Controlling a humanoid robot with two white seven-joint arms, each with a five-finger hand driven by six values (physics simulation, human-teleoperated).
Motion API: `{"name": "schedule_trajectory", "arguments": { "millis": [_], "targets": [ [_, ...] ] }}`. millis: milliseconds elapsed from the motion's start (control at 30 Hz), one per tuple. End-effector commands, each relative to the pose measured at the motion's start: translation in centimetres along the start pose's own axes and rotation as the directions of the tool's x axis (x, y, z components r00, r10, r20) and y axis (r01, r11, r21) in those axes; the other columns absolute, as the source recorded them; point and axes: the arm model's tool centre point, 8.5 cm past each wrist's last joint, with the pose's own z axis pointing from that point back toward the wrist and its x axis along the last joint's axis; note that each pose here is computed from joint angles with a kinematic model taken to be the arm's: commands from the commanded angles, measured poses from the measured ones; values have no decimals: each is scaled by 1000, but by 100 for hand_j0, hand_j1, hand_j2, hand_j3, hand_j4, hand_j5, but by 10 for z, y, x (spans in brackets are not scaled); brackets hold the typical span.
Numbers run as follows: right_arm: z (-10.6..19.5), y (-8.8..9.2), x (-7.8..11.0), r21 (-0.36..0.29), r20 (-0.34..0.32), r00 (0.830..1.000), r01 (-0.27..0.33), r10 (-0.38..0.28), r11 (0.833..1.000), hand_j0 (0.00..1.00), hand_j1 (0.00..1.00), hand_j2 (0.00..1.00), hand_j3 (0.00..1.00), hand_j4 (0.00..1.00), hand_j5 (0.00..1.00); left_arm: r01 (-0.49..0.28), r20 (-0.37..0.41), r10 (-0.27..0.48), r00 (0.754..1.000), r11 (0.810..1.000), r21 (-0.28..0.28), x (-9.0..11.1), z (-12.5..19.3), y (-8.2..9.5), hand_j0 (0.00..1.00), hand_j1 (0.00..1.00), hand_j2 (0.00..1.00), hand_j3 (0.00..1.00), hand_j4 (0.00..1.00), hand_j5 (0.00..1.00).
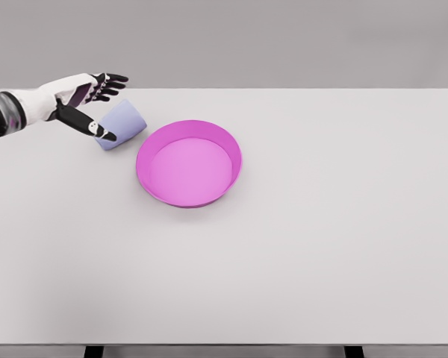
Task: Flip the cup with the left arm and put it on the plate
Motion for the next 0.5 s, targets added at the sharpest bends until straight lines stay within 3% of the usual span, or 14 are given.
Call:
{"name": "schedule_trajectory", "arguments": {
  "millis": [0,133,267,467],
  "targets": [
    [0,0,0,0,0,1000,-1,1,1000,100,100,100,100,100,100,-3,-11,4,1000,1000,22,-4,-6,0,100,100,100,100,100,100],
    [0,0,0,0,0,1000,-1,1,1000,100,100,100,100,100,100,53,-34,-51,998,998,44,0,-7,4,100,100,100,100,100,100],
    [0,0,0,0,0,1000,-1,1,1000,100,100,100,100,100,100,97,-50,-94,994,994,44,2,-17,-4,100,100,100,100,100,100],
    [0,0,0,0,0,1000,-1,1,1000,100,100,100,100,100,100,49,-87,-45,995,997,54,-15,-24,0,100,100,100,100,100,100]
  ]
}}
